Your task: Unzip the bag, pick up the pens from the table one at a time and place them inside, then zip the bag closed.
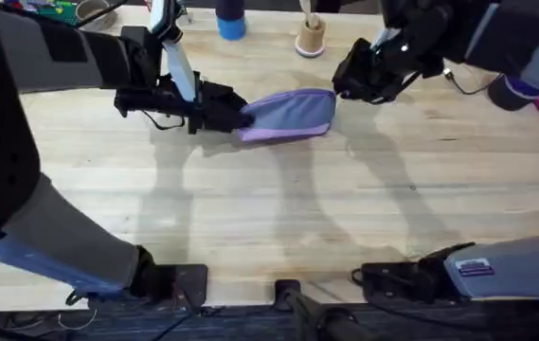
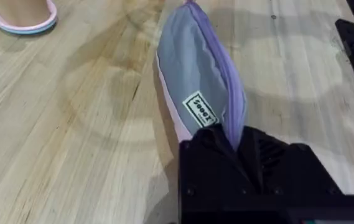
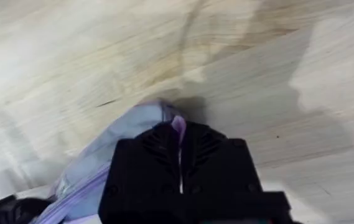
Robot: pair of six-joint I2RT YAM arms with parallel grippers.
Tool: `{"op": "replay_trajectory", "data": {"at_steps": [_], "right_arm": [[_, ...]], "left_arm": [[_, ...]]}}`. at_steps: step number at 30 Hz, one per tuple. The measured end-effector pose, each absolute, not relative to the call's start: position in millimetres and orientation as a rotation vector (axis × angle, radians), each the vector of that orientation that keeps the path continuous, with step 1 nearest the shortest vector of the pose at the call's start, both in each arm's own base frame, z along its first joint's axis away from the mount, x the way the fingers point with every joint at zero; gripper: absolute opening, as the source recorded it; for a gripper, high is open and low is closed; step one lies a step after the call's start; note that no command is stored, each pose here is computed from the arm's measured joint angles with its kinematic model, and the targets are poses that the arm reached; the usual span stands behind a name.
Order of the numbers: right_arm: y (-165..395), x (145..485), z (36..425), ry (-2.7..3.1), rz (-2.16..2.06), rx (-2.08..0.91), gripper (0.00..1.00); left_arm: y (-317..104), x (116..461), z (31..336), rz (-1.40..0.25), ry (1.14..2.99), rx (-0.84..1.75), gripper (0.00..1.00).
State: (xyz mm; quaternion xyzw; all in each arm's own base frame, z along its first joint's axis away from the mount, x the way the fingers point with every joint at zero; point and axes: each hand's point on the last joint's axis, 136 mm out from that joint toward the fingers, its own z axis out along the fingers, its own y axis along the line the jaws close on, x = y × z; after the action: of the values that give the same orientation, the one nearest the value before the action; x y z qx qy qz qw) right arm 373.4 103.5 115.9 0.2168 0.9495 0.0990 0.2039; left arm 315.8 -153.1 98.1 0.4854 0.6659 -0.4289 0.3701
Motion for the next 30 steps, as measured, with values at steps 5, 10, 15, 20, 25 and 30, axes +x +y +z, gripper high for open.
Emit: {"op": "replay_trajectory", "data": {"at_steps": [5,10,15,20,25,30], "right_arm": [[99.9,372.3,89.8,2.693,0.230,0.629,0.033],[101.3,372.9,71.2,2.727,0.218,0.666,0.033],[102.6,375.4,70.7,2.713,0.234,0.702,0.032],[101.9,376.0,76.0,2.697,0.239,0.709,0.032],[84.2,378.6,91.5,2.637,0.164,0.708,0.512],[64.3,377.3,117.8,2.588,0.093,0.613,0.991]], "left_arm": [[-153.8,315.4,97.0,-1.097,1.713,1.252,0.044],[-154.6,315.0,95.6,-1.093,1.717,1.260,0.044],[-154.5,315.0,95.1,-1.091,1.720,1.262,0.044],[-154.5,315.0,95.0,-1.090,1.721,1.262,0.044],[-152.2,315.0,93.0,-1.084,1.736,1.260,0.044],[-149.5,315.8,90.6,-1.070,1.750,1.260,0.044]]}}
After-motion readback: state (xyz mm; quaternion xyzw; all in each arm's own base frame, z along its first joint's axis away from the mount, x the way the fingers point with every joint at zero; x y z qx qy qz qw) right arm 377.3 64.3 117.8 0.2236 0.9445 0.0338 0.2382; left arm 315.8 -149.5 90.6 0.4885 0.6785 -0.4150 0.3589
